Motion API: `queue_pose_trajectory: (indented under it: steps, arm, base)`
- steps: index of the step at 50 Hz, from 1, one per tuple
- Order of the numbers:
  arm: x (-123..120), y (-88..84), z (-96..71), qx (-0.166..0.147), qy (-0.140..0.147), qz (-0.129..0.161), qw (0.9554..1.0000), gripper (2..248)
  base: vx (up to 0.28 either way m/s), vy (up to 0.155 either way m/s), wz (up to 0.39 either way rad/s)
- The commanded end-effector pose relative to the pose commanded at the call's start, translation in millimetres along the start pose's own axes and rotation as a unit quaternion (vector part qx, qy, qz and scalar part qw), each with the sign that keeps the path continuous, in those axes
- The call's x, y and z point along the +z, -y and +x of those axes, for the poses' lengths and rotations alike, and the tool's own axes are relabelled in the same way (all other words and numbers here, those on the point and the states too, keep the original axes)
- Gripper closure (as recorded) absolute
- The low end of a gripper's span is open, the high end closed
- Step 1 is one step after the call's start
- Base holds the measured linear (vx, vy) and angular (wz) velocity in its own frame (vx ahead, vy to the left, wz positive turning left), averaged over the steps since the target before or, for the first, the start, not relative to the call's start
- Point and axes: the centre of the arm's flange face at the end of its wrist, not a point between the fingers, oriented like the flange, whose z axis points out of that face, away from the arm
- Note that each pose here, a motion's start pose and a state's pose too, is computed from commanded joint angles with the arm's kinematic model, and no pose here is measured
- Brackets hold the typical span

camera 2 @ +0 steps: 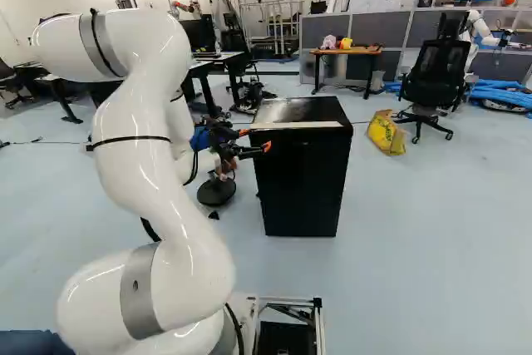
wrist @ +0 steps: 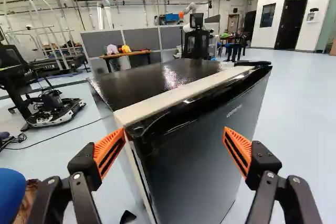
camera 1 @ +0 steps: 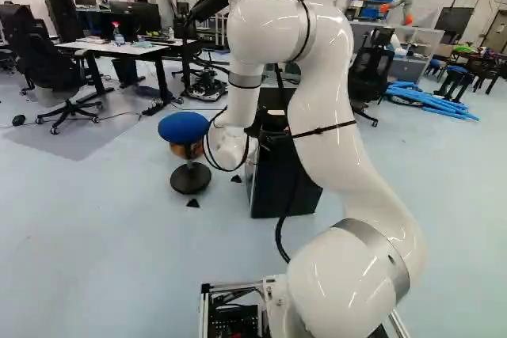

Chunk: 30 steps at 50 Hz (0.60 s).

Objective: Grab a drink from the fridge

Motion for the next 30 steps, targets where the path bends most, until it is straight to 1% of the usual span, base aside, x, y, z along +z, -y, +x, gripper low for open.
queue_pose_trajectory:
  steps: [16, 30]
  arm:
    - [-1.4, -1.5, 0.2, -0.001, 0.001, -0.001, 1.0000, 3]
    - [-4.0, -6.5, 0.7, -0.001, 0.002, -0.014, 0.9999, 3]
  base:
    - [0.000, 0.000, 0.000]
    - [0.000, 0.000, 0.000]
